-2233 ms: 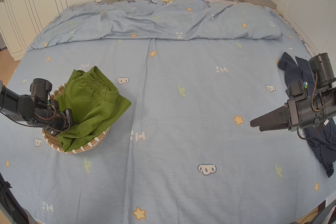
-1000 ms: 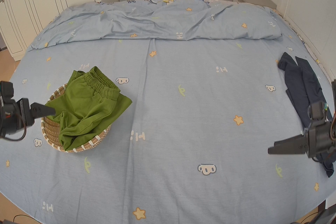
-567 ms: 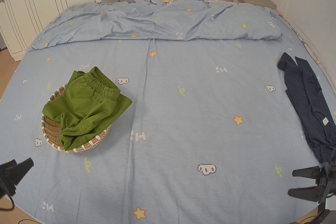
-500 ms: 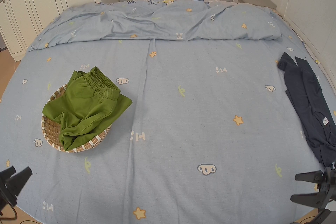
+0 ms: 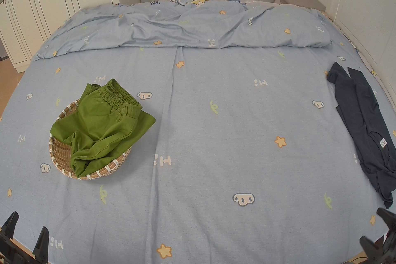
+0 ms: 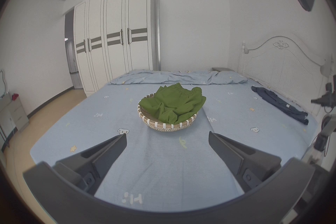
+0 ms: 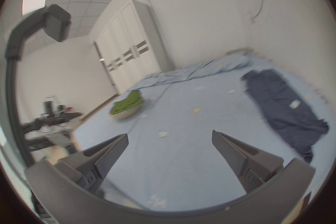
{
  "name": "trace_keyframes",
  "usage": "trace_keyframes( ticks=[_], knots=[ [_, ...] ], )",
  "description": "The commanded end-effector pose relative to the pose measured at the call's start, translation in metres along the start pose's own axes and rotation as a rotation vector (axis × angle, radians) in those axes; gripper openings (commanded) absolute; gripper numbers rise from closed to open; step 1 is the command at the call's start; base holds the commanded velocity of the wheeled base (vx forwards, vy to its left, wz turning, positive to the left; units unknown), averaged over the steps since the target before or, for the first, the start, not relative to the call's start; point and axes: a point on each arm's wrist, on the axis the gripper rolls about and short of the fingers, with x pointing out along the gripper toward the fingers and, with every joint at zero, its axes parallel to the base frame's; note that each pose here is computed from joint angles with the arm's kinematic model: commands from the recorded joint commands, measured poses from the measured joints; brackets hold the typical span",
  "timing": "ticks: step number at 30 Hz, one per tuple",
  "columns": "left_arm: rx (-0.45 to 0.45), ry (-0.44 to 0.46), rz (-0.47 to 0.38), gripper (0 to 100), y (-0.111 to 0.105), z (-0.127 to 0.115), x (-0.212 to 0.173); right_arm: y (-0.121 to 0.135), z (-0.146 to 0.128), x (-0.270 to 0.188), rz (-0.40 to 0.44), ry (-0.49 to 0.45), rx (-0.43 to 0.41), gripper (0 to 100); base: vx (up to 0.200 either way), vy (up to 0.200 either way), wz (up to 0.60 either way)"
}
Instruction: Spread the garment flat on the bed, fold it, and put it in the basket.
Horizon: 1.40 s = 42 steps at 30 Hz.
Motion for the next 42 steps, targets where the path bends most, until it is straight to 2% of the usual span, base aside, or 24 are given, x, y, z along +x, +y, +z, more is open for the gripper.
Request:
trace_keyframes(
  ticks=[1, 2, 5, 6, 9, 13, 14, 15, 16, 18, 22, 40, 42],
  knots=[
    [0.064, -0.077, 0.029, 100, 0.0007, -0.0201, 0.0008, -0.0122, -0.0192, -0.0009, -0.505, -0.125, -0.159, 100, 0.000, 0.000, 0.00],
    [0.059, -0.074, 0.033, 100, 0.0009, -0.0201, 0.0007, -0.0135, -0.0192, -0.0005, -0.548, -0.147, -0.158, 100, 0.000, 0.000, 0.00],
    [0.048, -0.079, 0.036, 100, 0.0009, -0.0194, 0.0006, -0.0143, -0.0191, -0.0003, -0.572, -0.171, -0.124, 100, 0.000, 0.000, 0.00],
    [0.010, -0.082, 0.057, 100, 0.0015, -0.0194, 0.0006, -0.0151, -0.0190, -0.0007, -0.609, -0.191, -0.077, 100, 0.000, 0.000, 0.00],
    [-0.051, -0.077, 0.067, 100, 0.0018, -0.0208, 0.0011, -0.0179, -0.0191, -0.0022, -0.744, -0.214, -0.081, 100, 0.000, 0.000, 0.00],
    [-0.056, -0.078, 0.065, 100, 0.0017, -0.0208, 0.0011, -0.0181, -0.0191, -0.0023, -0.756, -0.208, -0.098, 100, 0.000, 0.000, 0.00],
    [-0.054, -0.077, 0.064, 100, 0.0017, -0.0210, 0.0012, -0.0151, -0.0197, -0.0008, -0.623, -0.174, -0.123, 100, 0.000, 0.000, 0.00],
    [-0.054, -0.077, 0.064, 100, 0.0017, -0.0210, 0.0012, -0.0151, -0.0197, -0.0008, -0.623, -0.174, -0.123, 100, 0.000, 0.000, 0.00],
    [-0.054, -0.077, 0.064, 100, 0.0017, -0.0210, 0.0012, -0.0145, -0.0241, 0.0009, -0.533, -0.148, -0.135, 100, 0.000, 0.000, 0.00],
    [-0.054, -0.081, 0.064, 100, 0.0017, -0.0207, 0.0012, -0.0131, -0.0261, 0.0021, -0.444, -0.132, -0.160, 100, 0.000, 0.000, 0.00],
    [-0.054, -0.082, 0.064, 100, 0.0017, -0.0208, 0.0013, -0.0140, -0.0256, 0.0017, -0.485, -0.147, -0.133, 100, 0.000, 0.000, 0.00],
    [-0.053, -0.082, 0.059, 100, 0.0016, -0.0211, 0.0015, -0.0140, -0.0259, 0.0018, -0.484, -0.147, -0.138, 100, 0.000, 0.000, 0.00],
    [-0.025, -0.064, 0.040, 100, 0.0010, -0.0228, 0.0016, -0.0140, -0.0257, 0.0018, -0.484, -0.149, -0.138, 100, 0.000, 0.000, 0.00]
  ],
)
